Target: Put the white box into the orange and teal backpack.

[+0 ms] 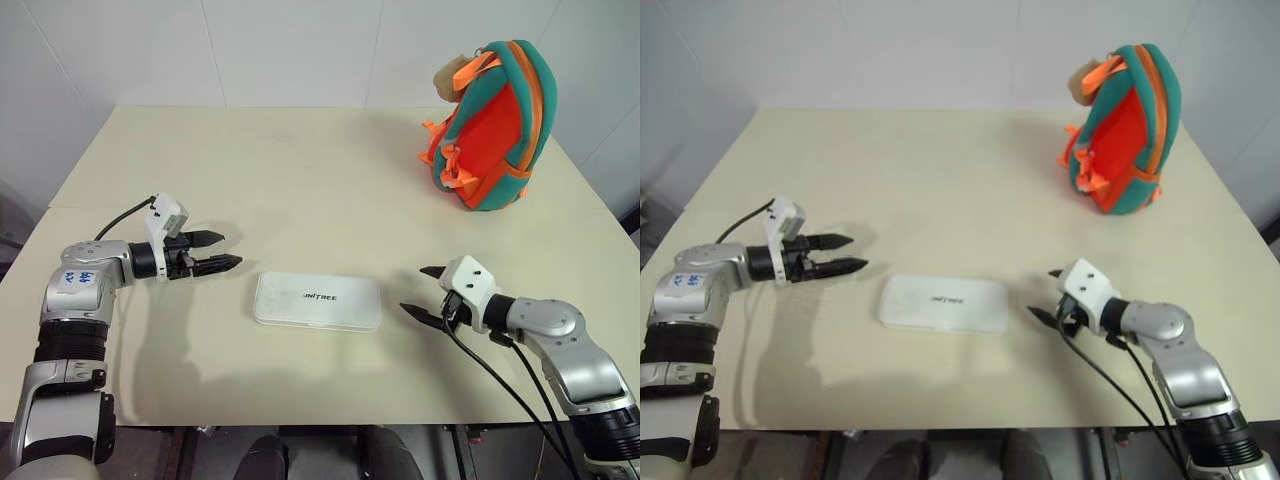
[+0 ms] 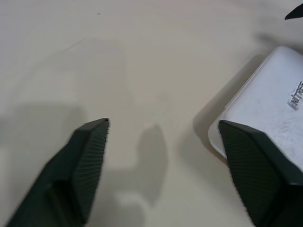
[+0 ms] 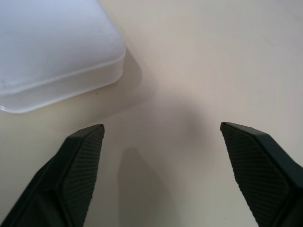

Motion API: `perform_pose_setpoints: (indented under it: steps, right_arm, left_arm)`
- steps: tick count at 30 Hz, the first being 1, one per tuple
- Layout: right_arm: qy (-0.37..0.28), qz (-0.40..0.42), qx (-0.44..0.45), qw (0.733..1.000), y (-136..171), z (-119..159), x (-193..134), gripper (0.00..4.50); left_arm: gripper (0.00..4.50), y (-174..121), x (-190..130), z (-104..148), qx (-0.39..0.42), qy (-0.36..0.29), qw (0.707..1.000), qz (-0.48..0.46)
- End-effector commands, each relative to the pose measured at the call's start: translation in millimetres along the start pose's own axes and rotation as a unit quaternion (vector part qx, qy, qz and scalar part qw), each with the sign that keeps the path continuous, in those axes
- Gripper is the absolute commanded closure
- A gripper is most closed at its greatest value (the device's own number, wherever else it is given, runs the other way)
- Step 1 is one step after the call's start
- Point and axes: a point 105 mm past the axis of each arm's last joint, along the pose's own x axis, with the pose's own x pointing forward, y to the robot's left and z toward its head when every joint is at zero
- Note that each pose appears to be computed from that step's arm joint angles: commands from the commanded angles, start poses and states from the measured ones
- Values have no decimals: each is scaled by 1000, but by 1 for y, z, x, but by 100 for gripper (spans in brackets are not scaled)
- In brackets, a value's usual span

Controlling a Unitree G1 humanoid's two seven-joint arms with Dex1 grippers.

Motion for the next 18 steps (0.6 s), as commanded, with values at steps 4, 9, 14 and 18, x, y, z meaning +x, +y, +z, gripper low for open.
perform_pose_setpoints:
  steps: [4,9,14,18]
  right_arm:
    - [-14,-32,-16,999,-4,10,-5,0]
    - [-13,-33,-34,999,-2,7,4,0]
    - [-23,-26,-39,999,5,13,18,0]
    - [-31,-25,-44,998,6,16,27,0]
  left_arm:
    - [1,-3,-4,11,-11,-32,999,-5]
    - [1,-5,4,-10,-72,23,997,6]
    - [1,-18,12,-17,-165,29,986,-23]
    - [1,-30,13,-28,-197,58,978,-45]
